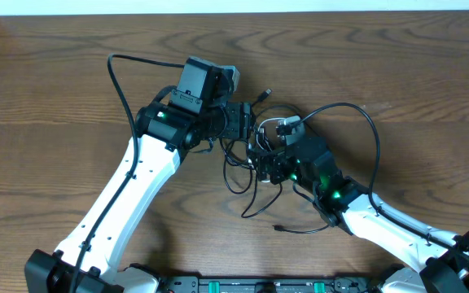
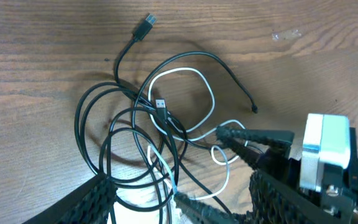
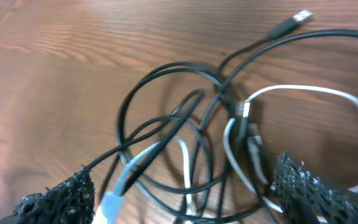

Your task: Untangle cables

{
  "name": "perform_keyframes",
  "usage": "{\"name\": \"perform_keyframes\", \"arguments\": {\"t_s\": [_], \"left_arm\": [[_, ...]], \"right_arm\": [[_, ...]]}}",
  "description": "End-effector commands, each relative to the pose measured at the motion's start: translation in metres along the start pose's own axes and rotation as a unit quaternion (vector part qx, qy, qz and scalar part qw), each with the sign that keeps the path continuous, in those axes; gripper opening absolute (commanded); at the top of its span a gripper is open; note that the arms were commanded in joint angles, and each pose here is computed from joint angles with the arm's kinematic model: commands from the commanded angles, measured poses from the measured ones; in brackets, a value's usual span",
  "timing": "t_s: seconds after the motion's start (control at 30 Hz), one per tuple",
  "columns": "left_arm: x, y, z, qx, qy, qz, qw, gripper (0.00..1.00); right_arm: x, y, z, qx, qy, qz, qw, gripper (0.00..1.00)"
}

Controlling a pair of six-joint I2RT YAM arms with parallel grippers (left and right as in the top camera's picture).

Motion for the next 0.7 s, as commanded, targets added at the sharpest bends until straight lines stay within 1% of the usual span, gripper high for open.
{"name": "perform_keyframes", "arguments": {"t_s": [0.0, 0.13, 0.2, 0.27, 0.33, 0.4, 0.43, 0.47, 0.53, 0.6, 0.67], "left_arm": [[0.003, -0.001, -0.004, -0.007, 0.005, 0.0, 1.0, 0.7], [0.003, -0.001, -0.004, -0.007, 0.005, 0.0, 1.0, 0.7], [0.003, -0.001, -0.004, -0.007, 0.011, 0.0, 1.0, 0.7], [0.003, -0.001, -0.004, -0.007, 0.013, 0.0, 1.0, 0.7], [0.003, -0.001, -0.004, -0.007, 0.013, 0.0, 1.0, 0.7], [0.003, -0.001, -0.003, -0.004, 0.013, -0.002, 1.0, 0.7], [0.003, -0.001, -0.003, -0.003, 0.012, -0.001, 1.0, 0.7], [0.003, -0.001, -0.003, -0.003, 0.012, -0.001, 1.0, 0.7], [0.003, -0.001, -0.003, -0.003, 0.012, -0.001, 1.0, 0.7], [0.003, -0.001, -0.003, -0.003, 0.012, -0.001, 1.0, 0.7], [0.003, -0.001, -0.003, -0.003, 0.012, -0.001, 1.0, 0.7]], "right_arm": [[0.005, 0.0, -0.007, -0.035, -0.005, -0.015, 0.999, 0.89], [0.004, -0.002, -0.016, -0.048, 0.031, -0.01, 0.998, 0.86], [0.003, -0.004, -0.022, -0.061, 0.074, -0.004, 0.995, 0.82], [0.001, -0.008, -0.029, -0.073, 0.137, 0.001, 0.988, 0.8], [0.0, -0.015, -0.035, -0.081, 0.204, 0.01, 0.976, 0.83], [0.0, -0.024, -0.035, -0.063, 0.227, 0.026, 0.971, 0.87], [0.0, -0.028, -0.033, -0.052, 0.23, 0.032, 0.971, 0.96], [0.002, -0.032, -0.031, -0.04, 0.232, 0.035, 0.971, 0.99], [0.008, -0.04, -0.026, -0.013, 0.231, 0.031, 0.972, 0.99], [0.018, -0.048, -0.021, 0.007, 0.228, 0.009, 0.974, 0.99], [0.022, -0.052, -0.015, 0.03, 0.224, 0.008, 0.974, 0.99]]}}
Point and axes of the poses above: each gripper's point midway between its finger pads, its own y axis out along the fingers, its own z axis along the line the jaws close on, x = y × z, the point moved 8 cm from there along -y, back along the fingers, and after that the axes turned 10 degrees about -y, right-handed, at the moved point
